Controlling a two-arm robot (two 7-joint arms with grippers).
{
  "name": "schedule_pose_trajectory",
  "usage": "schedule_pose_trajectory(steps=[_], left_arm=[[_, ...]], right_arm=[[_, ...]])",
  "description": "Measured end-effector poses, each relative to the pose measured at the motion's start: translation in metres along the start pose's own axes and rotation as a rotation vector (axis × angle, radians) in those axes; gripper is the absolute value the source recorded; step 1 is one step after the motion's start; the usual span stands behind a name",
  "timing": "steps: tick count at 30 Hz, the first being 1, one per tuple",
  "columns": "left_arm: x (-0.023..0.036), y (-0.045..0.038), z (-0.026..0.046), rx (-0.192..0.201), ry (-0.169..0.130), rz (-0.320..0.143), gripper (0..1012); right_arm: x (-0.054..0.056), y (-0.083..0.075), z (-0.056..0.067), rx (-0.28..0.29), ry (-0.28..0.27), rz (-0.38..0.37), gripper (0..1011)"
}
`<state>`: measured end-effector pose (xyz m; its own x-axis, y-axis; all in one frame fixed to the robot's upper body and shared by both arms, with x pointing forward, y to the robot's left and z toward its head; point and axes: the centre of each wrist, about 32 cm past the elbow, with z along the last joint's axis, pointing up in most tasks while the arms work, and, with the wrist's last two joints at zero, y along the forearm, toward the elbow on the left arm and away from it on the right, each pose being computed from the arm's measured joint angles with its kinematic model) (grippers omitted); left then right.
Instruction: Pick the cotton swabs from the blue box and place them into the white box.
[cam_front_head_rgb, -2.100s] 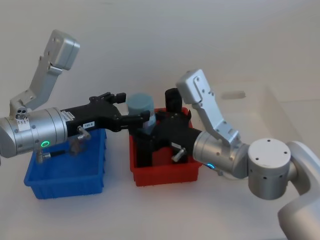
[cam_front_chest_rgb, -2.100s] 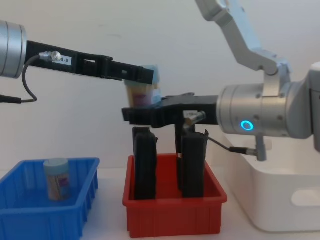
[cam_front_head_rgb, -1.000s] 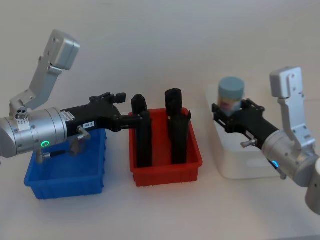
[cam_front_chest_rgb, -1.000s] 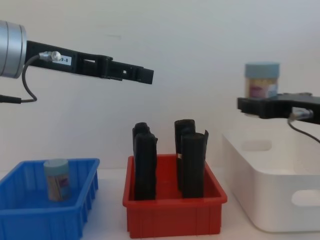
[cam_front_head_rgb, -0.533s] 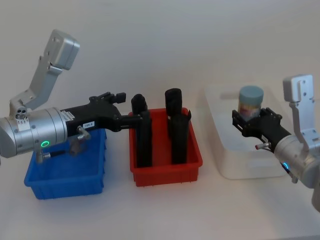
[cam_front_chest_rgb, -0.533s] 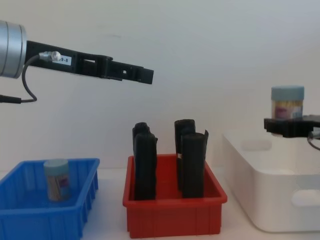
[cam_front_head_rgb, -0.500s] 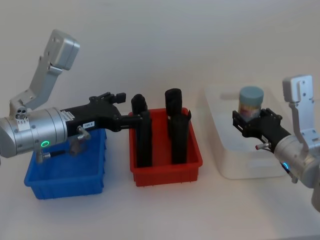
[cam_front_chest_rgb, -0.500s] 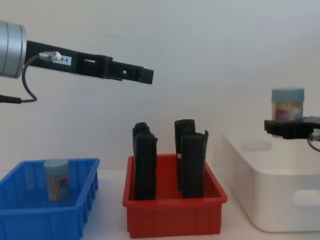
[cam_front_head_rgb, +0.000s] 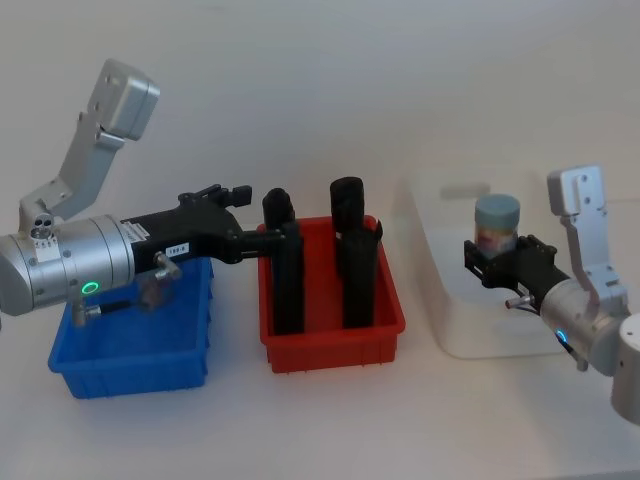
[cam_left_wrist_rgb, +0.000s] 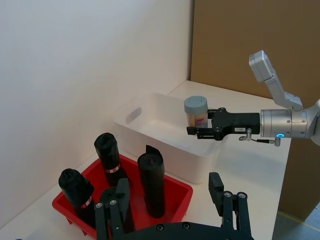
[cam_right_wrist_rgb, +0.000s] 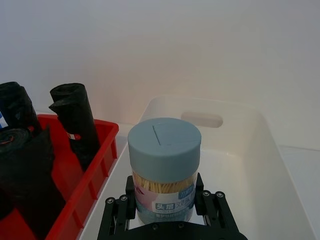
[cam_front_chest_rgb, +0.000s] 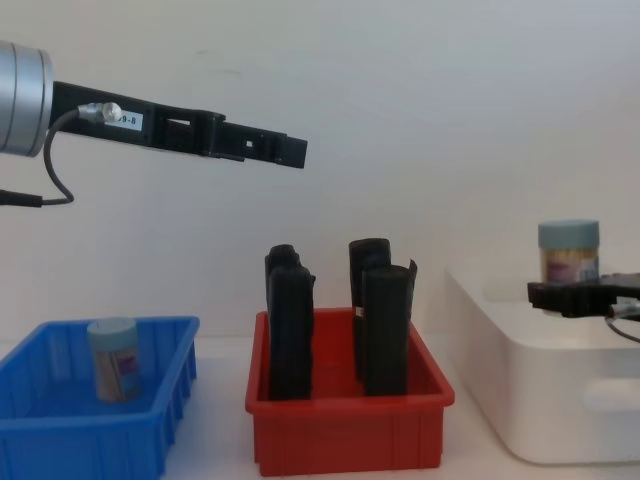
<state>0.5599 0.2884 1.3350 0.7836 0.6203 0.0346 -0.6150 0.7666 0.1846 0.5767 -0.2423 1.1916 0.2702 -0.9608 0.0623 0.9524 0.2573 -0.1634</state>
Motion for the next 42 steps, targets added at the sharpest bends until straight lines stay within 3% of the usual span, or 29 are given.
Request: schedule_pose_trajectory(steps=[10,18,22,33,42], left_arm=[[0.0,0.0,0.0,0.0,0.0,0.0,1000],[0.0,0.0,0.0,0.0,0.0,0.0,1000],[0.0,0.0,0.0,0.0,0.0,0.0,1000],[0.0,0.0,0.0,0.0,0.0,0.0,1000],[0.0,0.0,0.0,0.0,0.0,0.0,1000]], right_arm=[[0.001,0.007,-0.005,-0.017,-0.005,0.011,667],[0.002,0.008,-0.007,-0.015,-0.01,0.019,921],[0.001,0.009,-0.007,-0.007,-0.011,0.021,1001],[0.001,0.005,-0.006,0.046,-0.011,0.021,1001],[0.0,-0.005,-0.002,0.147,-0.019,0.008,1001]])
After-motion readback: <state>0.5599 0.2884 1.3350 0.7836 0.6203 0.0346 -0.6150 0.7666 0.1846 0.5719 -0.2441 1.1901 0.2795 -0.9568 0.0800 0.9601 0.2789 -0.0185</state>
